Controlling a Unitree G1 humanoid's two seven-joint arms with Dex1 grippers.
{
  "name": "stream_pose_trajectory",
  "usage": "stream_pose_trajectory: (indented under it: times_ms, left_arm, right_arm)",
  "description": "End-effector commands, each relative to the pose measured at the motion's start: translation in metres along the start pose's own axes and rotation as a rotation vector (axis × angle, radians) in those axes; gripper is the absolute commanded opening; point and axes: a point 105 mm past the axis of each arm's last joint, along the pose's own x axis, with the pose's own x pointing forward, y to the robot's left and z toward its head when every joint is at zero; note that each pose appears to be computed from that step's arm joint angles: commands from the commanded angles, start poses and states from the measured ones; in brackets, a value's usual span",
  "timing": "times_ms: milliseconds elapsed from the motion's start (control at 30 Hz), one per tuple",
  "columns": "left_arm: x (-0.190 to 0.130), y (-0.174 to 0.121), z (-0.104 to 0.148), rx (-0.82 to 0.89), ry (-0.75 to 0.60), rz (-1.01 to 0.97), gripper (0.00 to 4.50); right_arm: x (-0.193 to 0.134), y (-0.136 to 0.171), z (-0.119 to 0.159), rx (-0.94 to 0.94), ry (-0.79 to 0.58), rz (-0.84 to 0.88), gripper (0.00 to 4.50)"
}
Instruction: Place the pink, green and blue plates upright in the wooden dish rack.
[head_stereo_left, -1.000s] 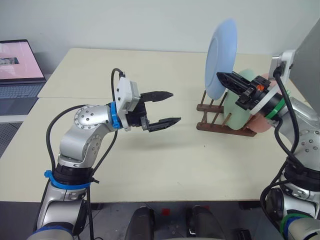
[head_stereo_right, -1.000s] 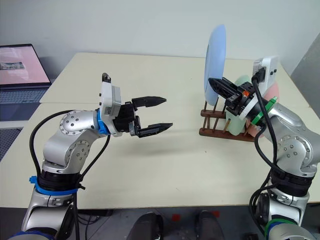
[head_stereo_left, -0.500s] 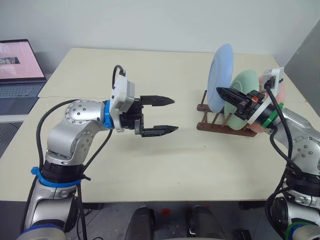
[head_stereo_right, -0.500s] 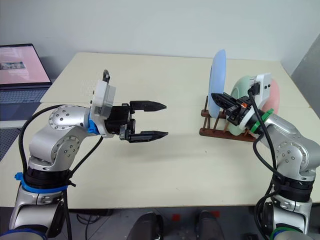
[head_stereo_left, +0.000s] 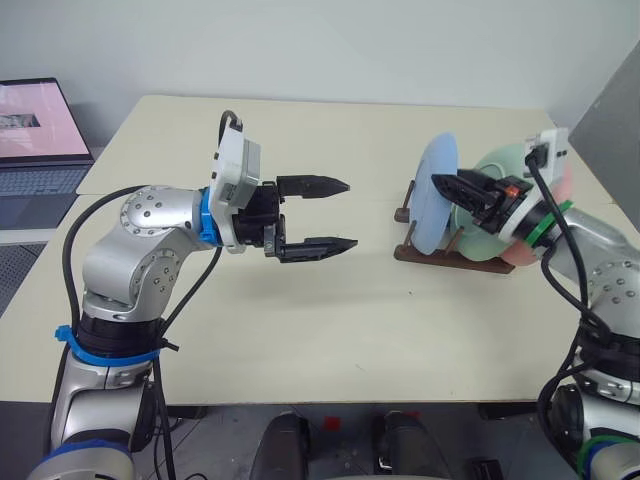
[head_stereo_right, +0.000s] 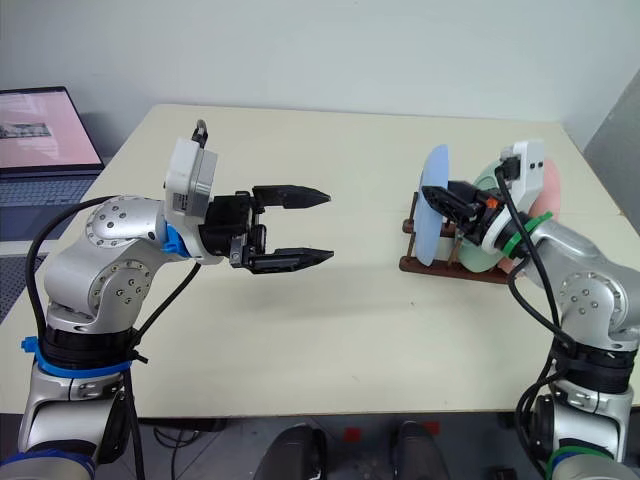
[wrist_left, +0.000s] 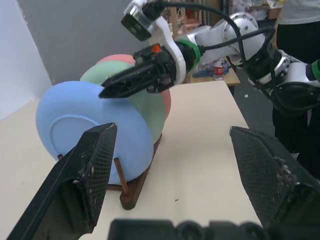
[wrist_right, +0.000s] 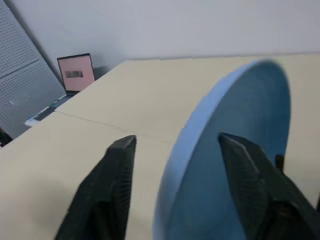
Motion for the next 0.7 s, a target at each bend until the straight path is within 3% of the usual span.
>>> stream_pose_trajectory:
  times_ms: [33,67,200,400,667,700]
  left_arm:
    - [0.0,0.0,0.004,0.043,0.006,0.007,3.92]
    - [-0.001,0.001,0.003,0.043,0.011,0.009,3.92]
    - [-0.003,0.004,-0.003,0.057,0.047,0.039,3.92]
    - [-0.001,-0.001,-0.01,0.056,0.057,0.043,3.92]
    - [-0.001,-0.013,-0.013,0.054,0.072,0.013,3.92]
    - [0.0,-0.014,-0.013,0.052,0.069,0.011,3.92]
  right_arm:
    - [-0.006,0.004,0.04,-0.171,-0.107,-0.018,4.07]
    - [-0.008,0.003,0.047,-0.201,-0.118,-0.02,4.46]
    - [-0.022,-0.008,0.063,-0.346,-0.08,-0.041,4.46]
    - [-0.052,-0.038,0.06,-0.542,0.073,-0.114,4.46]
    - [-0.09,-0.03,0.044,-0.599,0.29,-0.002,4.46]
    - [-0.092,-0.032,0.043,-0.6,0.304,-0.012,4.1]
